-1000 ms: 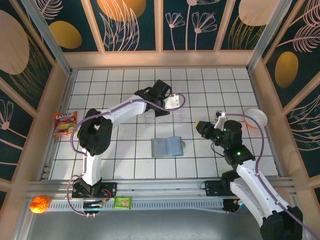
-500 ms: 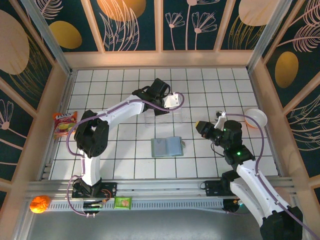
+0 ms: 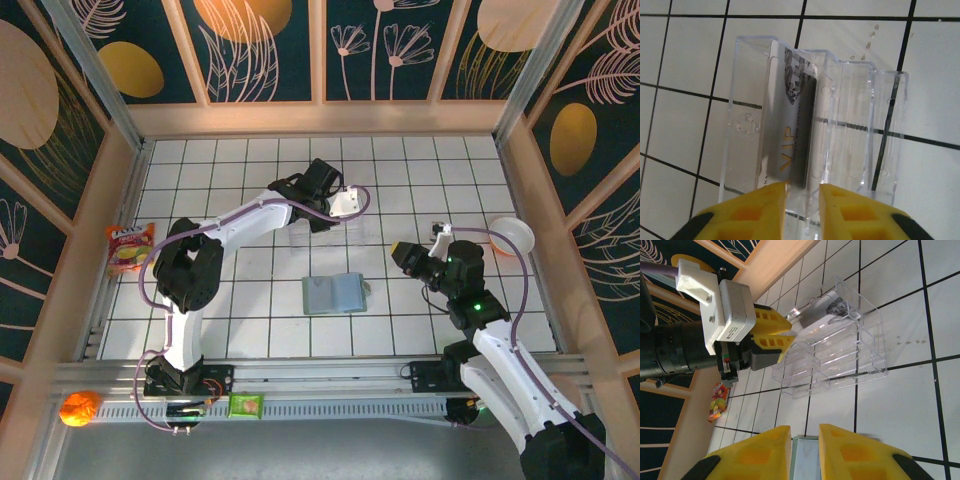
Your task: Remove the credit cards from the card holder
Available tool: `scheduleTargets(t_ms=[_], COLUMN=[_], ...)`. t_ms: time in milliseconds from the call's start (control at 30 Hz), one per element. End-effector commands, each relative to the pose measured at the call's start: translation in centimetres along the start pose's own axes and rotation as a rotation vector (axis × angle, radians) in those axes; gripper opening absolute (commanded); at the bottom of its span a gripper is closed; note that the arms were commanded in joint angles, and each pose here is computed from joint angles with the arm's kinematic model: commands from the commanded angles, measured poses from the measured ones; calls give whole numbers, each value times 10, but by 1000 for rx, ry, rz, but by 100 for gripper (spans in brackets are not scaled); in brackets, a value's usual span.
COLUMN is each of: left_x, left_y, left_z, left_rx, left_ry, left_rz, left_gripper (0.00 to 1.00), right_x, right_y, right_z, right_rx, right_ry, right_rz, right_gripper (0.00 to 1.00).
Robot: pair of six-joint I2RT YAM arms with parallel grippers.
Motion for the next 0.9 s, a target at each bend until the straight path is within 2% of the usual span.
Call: scheduleTargets(t_ms=[0, 100, 267, 367, 467, 567, 600, 667, 767, 800, 833, 867], left_x=[-13, -21, -32, -41, -48, -40, -29, -14, 23, 36, 48, 59], left_y=[9, 22, 53, 83, 126, 164, 171, 183, 191, 190, 190, 189], left_z=[12, 21, 45, 62, 76, 68, 61, 44, 17, 9, 0, -8], left_rx=[-58, -110, -278, -349, -397, -437, -446, -429, -446, -460, -469, -477], left_ry=[40, 64, 157, 291, 482, 706, 791, 884, 1035, 1077, 1104, 1133], left_rz=[-37, -77, -175, -293, -465, -664, -703, -774, -802, -782, -759, -733], left_gripper=[33, 34, 36, 39, 44, 56, 63, 69, 84, 94, 98, 99], right_x=[0, 0, 5, 11, 25, 48, 60, 80, 109, 118, 126, 133], right_y=[1, 1, -5, -11, -22, -40, -47, -58, -73, -77, -81, -84], right_z=[2, 2, -1, 0, 1, 1, 3, 4, 7, 8, 11, 12], right_rx=[-24, -25, -17, -14, 18, 83, 102, 143, 205, 225, 237, 248], right_ry=[4, 3, -5, 1, 42, 116, 150, 218, 330, 372, 413, 443], right_rz=[-3, -2, 35, 64, 122, 202, 244, 308, 393, 414, 431, 444], right_gripper=[22, 23, 29, 34, 41, 44, 44, 45, 45, 45, 45, 46])
Point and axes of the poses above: each hand's point on the last joint's axis, 136 mm out from that joint toward the fingers, its own y axis back along the fingers, its own z axis along the line the jaws close on, x = y × z, the point moved 4 cm from there along y, back along the fingers, and after that the axes turned 6 degrees about -y, right-handed, at the moved point
